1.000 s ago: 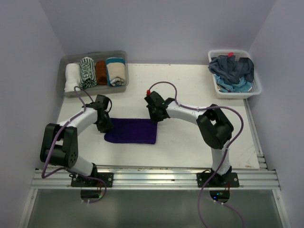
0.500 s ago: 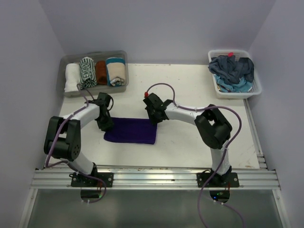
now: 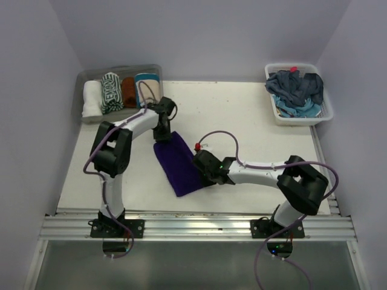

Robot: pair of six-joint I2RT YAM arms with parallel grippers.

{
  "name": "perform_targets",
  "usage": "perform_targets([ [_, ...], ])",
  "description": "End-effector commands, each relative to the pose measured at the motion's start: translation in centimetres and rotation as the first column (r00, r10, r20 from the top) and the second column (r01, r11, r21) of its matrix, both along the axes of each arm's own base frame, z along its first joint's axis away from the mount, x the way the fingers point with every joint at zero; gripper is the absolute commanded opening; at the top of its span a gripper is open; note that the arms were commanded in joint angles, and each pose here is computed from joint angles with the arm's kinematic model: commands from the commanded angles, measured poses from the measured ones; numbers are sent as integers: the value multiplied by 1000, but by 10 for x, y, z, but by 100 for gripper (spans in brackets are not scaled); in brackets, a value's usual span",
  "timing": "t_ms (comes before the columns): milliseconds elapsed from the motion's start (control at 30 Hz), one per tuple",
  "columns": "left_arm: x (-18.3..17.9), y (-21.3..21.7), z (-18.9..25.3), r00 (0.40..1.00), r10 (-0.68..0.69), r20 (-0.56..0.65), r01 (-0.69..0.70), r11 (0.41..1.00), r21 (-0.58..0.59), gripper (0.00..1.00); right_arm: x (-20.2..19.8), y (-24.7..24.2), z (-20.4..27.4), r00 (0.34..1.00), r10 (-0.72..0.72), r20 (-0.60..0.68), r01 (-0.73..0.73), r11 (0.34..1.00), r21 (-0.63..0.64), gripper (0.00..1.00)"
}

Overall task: Roll the towels
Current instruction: Fold the towel

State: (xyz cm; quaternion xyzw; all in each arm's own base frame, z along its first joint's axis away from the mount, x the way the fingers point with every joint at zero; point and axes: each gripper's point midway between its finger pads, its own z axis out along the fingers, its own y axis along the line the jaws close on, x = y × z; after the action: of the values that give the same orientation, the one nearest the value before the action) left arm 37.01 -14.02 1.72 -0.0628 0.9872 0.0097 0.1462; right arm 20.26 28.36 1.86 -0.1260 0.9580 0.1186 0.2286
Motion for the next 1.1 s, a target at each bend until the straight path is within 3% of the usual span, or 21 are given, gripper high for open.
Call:
perform_targets([
  [0,28,-58,-16,990,-133,41,134,991,-13,22,-47,-24,-8,997,-54,-58,49,996,-80,19],
  [133,74,-103,15,966,-208,152,220,974,-63,27,-42,-45,22,995,-91,33,94,990,-103,21],
  [233,93,-108,41,951,-233,202,247,968,-43,39,-33,-50,41,991,-91,97,101,990,-99,24],
  [367,101,-108,86,925,-263,274,280,960,-24,57,-14,-40,62,985,-62,160,76,993,-87,26],
  [567,91,-98,139,905,-244,348,269,963,-24,61,32,-22,81,984,-63,167,64,998,-1,26],
  [600,87,-95,160,894,-233,383,263,964,-27,59,38,-20,78,985,-41,165,44,999,-16,26],
  [800,23,-68,154,918,-189,348,232,969,-85,46,53,3,71,988,44,150,-40,999,-29,25],
  [967,-40,-98,120,945,-200,257,288,883,-370,29,78,8,55,994,9,113,-11,1000,16,24],
  [1067,-68,-99,91,963,-186,195,255,864,-434,22,87,12,41,996,11,89,-13,1000,20,24],
])
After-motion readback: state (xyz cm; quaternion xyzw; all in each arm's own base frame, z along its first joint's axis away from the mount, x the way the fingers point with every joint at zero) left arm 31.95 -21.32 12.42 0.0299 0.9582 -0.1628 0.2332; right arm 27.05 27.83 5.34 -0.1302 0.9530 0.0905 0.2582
